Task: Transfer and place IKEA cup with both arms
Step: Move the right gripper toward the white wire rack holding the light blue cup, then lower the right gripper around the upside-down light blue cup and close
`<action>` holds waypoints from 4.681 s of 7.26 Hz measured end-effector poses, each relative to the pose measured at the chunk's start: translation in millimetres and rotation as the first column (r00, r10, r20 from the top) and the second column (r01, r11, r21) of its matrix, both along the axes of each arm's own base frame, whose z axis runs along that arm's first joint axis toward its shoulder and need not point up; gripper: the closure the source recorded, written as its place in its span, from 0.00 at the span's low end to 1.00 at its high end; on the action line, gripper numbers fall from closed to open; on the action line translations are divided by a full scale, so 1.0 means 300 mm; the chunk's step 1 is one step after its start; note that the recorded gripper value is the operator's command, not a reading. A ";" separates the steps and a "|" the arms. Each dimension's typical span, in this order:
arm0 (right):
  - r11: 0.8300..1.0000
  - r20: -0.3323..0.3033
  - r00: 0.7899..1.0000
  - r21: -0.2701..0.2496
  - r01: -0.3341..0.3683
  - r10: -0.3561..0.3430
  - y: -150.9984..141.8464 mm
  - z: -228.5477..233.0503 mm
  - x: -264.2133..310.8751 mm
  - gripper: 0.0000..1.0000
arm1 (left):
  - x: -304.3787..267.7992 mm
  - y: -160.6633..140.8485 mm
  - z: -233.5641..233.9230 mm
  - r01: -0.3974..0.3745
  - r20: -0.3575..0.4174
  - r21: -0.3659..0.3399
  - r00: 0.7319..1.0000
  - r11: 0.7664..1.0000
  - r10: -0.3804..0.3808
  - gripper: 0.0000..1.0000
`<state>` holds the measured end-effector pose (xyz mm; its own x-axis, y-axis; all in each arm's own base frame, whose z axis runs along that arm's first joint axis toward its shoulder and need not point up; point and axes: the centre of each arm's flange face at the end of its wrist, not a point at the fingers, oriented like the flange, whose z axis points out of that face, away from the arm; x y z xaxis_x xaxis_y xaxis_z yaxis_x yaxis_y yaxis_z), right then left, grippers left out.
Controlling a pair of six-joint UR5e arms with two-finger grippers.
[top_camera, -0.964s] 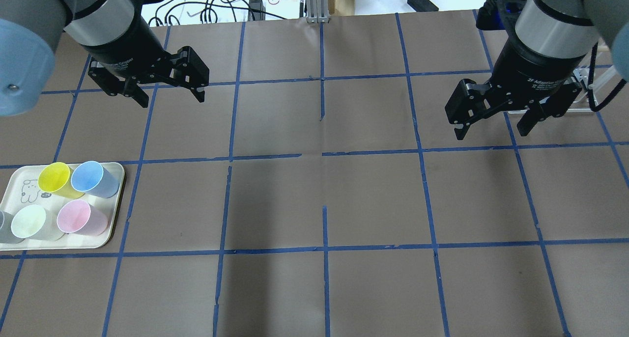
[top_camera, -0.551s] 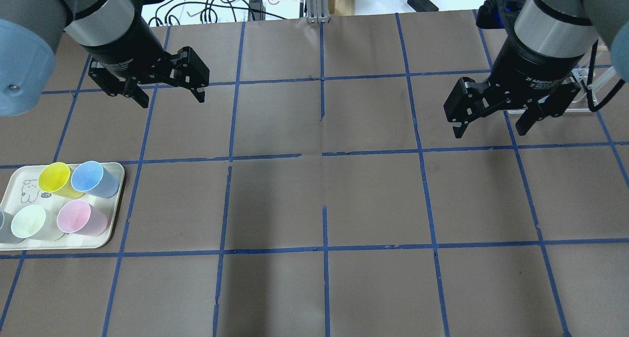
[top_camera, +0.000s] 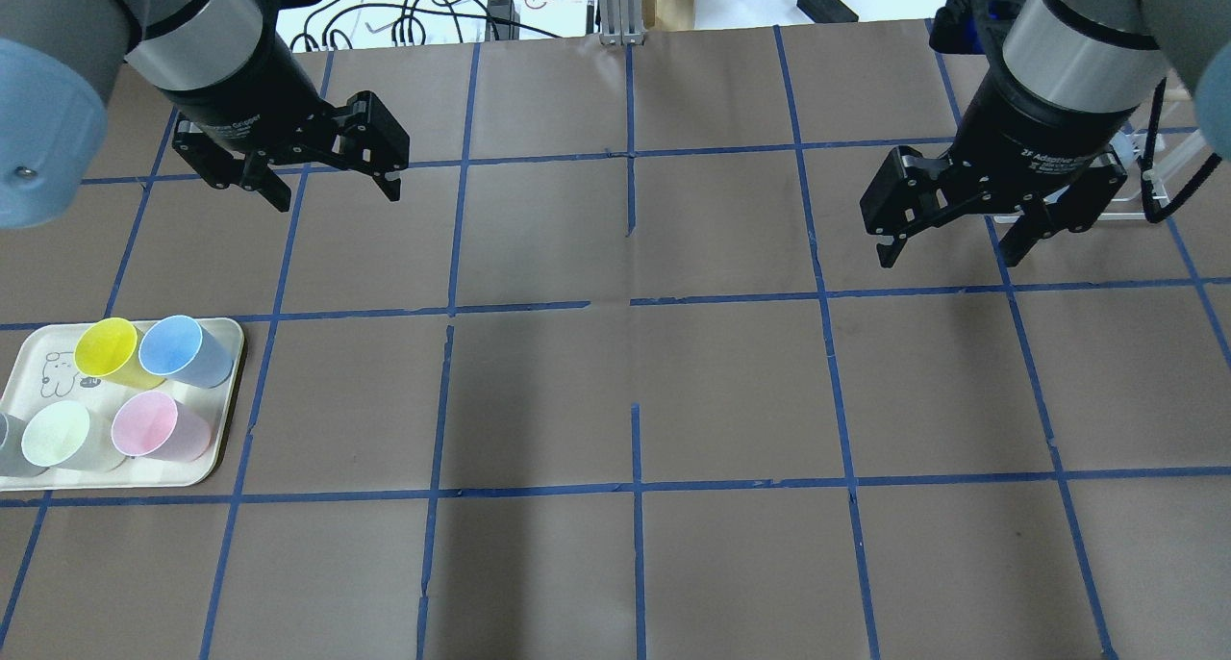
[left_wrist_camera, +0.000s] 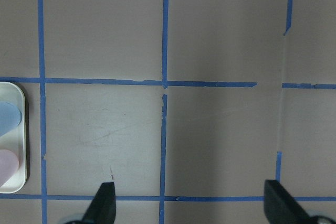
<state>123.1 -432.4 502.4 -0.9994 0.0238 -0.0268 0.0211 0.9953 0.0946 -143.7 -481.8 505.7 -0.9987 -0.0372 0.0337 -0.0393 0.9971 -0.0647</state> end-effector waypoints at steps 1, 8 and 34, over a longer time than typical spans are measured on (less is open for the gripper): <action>1.000 -0.001 1.000 0.000 0.002 -0.002 -0.001 0.001 -0.005 0.00 | 0.000 0.000 0.000 0.000 0.000 0.000 1.000 1.000 0.000 0.00; 0.999 -0.004 1.000 -0.037 -0.012 0.012 -0.131 -0.044 -0.285 0.00 | 0.000 0.000 0.000 0.000 0.000 0.000 1.000 1.000 0.000 0.00; 0.849 -0.127 0.869 -0.188 -0.494 0.478 -0.652 -0.688 -0.969 0.00 | 0.006 0.004 -0.007 -0.002 0.003 0.004 1.000 1.000 0.002 0.00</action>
